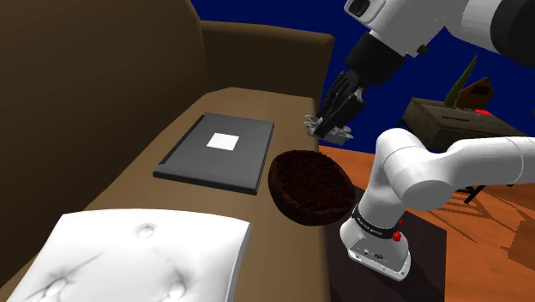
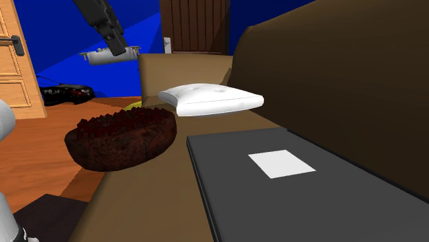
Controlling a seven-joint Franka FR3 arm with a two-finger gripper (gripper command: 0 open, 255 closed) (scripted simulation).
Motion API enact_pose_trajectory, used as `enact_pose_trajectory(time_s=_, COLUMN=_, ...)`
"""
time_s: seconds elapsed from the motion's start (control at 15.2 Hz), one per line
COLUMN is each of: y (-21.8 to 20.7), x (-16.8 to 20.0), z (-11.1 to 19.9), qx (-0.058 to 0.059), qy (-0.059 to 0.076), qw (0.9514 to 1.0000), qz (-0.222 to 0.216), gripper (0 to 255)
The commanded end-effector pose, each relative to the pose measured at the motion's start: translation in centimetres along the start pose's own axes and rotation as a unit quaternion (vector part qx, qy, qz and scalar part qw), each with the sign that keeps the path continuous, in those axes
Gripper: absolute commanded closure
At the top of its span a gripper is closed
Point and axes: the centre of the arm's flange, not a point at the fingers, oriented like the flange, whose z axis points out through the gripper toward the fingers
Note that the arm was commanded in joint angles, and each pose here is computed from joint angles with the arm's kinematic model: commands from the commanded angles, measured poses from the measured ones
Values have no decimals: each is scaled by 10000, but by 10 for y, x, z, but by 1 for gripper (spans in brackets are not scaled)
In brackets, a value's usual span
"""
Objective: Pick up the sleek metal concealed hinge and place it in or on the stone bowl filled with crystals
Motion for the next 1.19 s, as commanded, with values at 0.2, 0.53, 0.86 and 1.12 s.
enact_pose_trajectory(time_s=0.2, y=2, x=-14, z=21, qx=1, qy=-6, qw=10000, qz=0, gripper=255)
enact_pose_trajectory(time_s=0.53, y=2, x=-24, z=45, qx=1, qy=-6, qw=10000, qz=0, gripper=255)
enact_pose_trajectory(time_s=0.86, y=1, x=-31, z=63, qx=1, qy=-6, qw=10000, qz=0, gripper=255)
enact_pose_trajectory(time_s=1.12, y=1, x=-31, z=63, qx=1, qy=-6, qw=10000, qz=0, gripper=255)
